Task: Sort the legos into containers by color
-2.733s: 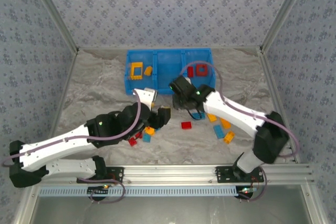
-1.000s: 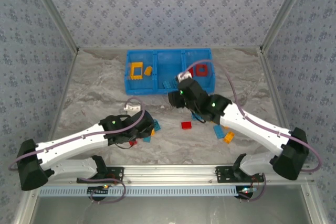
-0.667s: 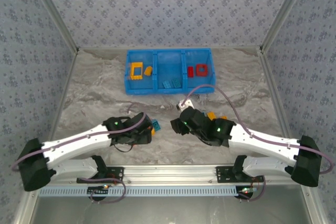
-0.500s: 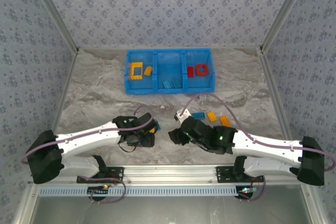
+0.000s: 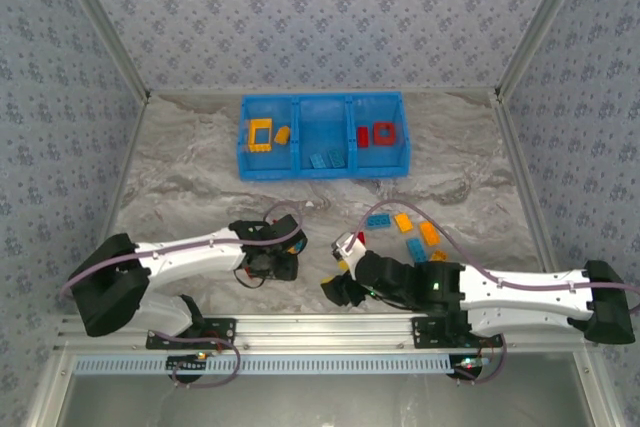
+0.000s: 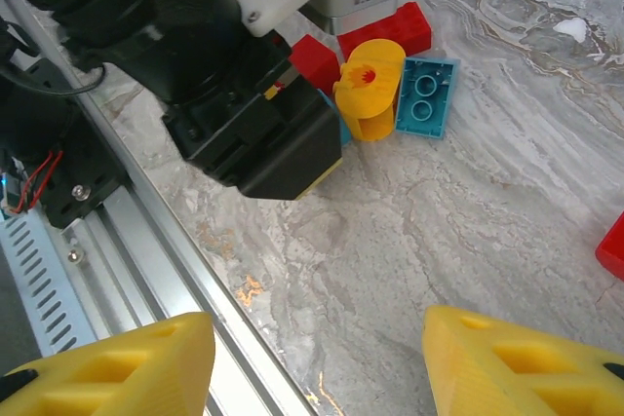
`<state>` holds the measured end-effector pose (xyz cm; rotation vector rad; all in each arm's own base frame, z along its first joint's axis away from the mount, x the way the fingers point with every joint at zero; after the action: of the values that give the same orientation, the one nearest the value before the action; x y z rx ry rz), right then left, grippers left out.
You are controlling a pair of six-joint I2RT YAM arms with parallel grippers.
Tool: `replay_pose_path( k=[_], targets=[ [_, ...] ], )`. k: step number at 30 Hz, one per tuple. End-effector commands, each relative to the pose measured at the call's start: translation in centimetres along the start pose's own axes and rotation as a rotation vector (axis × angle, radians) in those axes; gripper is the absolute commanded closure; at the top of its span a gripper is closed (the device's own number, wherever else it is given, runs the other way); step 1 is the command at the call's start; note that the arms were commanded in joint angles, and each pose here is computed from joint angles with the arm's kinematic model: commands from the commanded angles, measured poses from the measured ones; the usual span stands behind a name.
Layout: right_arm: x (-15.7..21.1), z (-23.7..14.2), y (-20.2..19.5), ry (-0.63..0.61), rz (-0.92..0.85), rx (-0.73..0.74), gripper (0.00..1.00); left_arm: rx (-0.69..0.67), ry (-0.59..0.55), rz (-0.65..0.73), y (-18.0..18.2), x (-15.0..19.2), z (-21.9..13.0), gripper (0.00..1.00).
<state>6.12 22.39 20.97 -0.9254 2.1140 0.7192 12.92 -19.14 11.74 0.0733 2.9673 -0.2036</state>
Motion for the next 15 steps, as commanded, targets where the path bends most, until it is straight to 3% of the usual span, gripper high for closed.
replay_pose_path(
  k=[1,15],
  targets=[
    [0.1,-0.6,-0.3,-0.028,0.036,0.021,0.39,0.003,-0.004,0.023,-0.2,-0.4,0.8,0.41],
    [0.5,-1.0,-0.7,-0.045,0.062,0.029,0.39,-0.053,-0.046,0.062,-0.9,-1.6,2.0,0.61]
  ],
)
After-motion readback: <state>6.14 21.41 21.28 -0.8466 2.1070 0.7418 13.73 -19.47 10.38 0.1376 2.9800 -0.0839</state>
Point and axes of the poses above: each hand's point on the last joint's axis, 136 mm out from that joint toward the fingers, its own z axis out along the fingers, its own y axis along the line the jaws close on, x = y × z, the point moved 9 cm from there along -z, back along the fingers, and after that the axes turned 4 degrees about -z, right-handed, at the moved point
